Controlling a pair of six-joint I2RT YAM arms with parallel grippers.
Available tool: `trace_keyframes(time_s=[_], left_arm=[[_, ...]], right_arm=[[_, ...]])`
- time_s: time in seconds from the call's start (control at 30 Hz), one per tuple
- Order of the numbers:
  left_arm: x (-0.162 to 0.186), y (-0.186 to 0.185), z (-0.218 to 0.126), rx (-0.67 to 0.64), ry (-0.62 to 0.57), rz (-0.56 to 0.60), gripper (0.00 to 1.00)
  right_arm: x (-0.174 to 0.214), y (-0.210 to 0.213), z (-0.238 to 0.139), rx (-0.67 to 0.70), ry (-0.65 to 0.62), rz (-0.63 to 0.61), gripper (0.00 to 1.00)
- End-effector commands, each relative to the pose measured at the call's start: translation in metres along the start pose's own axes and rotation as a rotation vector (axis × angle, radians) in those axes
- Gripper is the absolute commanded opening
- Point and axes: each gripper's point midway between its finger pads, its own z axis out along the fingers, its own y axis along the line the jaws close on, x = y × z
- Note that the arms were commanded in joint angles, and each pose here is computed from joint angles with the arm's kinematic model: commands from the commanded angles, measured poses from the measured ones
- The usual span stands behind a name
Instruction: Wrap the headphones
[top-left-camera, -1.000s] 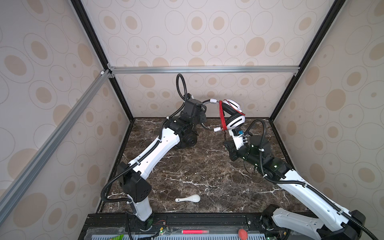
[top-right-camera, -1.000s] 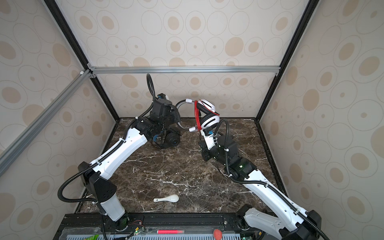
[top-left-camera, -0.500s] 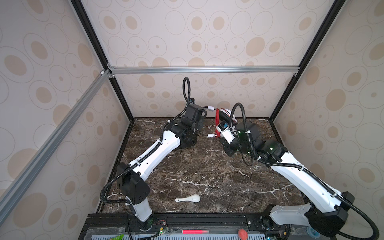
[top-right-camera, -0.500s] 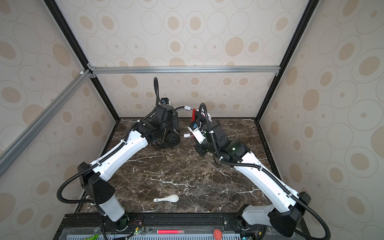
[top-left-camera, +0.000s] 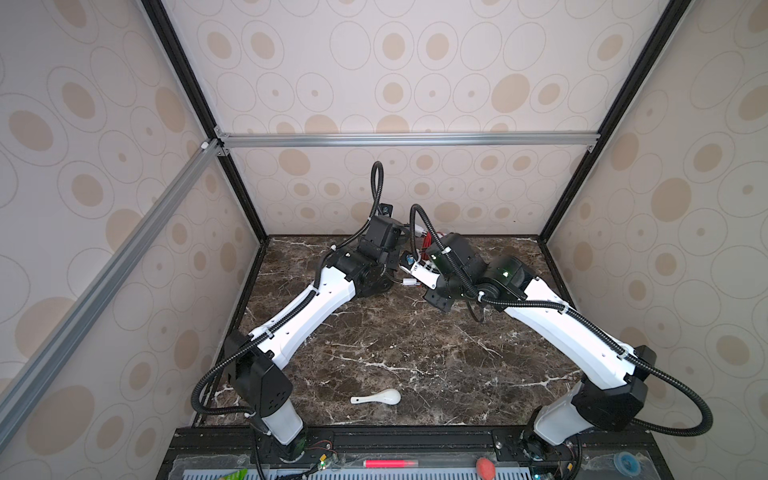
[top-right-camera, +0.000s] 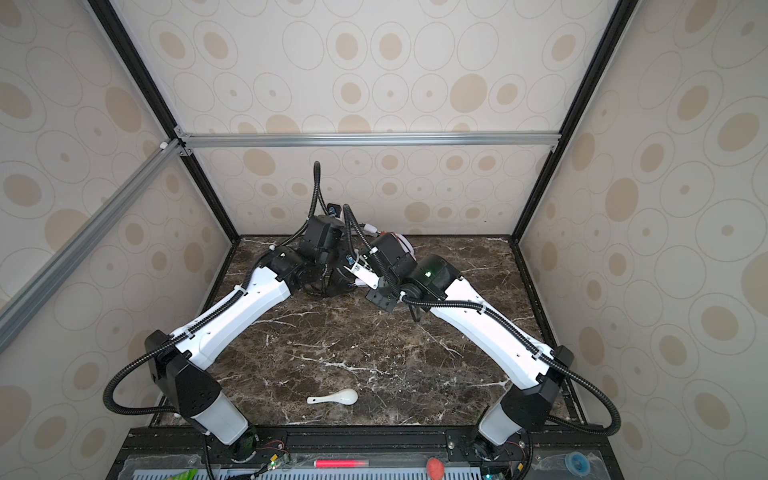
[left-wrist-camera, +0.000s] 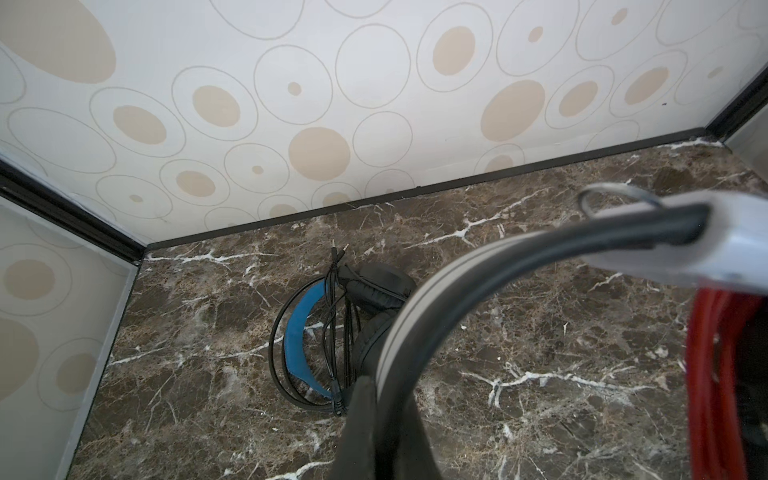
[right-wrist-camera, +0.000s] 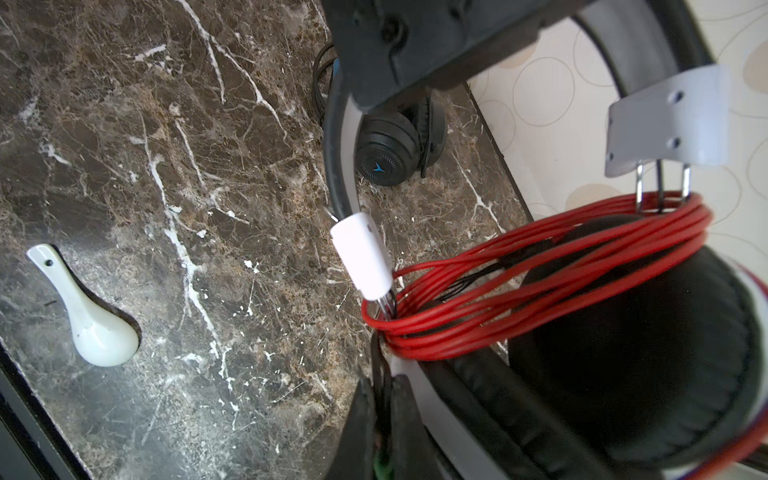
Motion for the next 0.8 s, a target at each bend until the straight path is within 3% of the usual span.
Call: trace_keyframes(time_s=[0.0,0.17,0.3,0.5,0.77], left_arm=[[0.000,-0.001,-0.006,0.018,-0.006,0.102,0.00],[0.014,-0.020,-0.003,0.123,0.027,0.177,0.00],[0.021,-0.032,-0.008,0.212,0.025,0.166,0.00],[0.023,-0.035,-0.013,0.248,0.015,0.165,0.00],[0.024,-0.038,-0.020,0.279,0.001,0.189,0.00]], right_arm=[[-0.018,-0.011,-0.029,0.024,-0.064,-0.092,0.00],[-0.028,-0.012,-0.034,0.021,-0.091,-0.177,0.00],[-0.034,-0.021,-0.039,0.078,-0.103,-0.195,0.00],[-0.039,0.006,-0.039,0.151,-0.133,-0.398,0.00],[-0.038,-0.003,-0.042,0.220,-0.111,-0.427,0.00]])
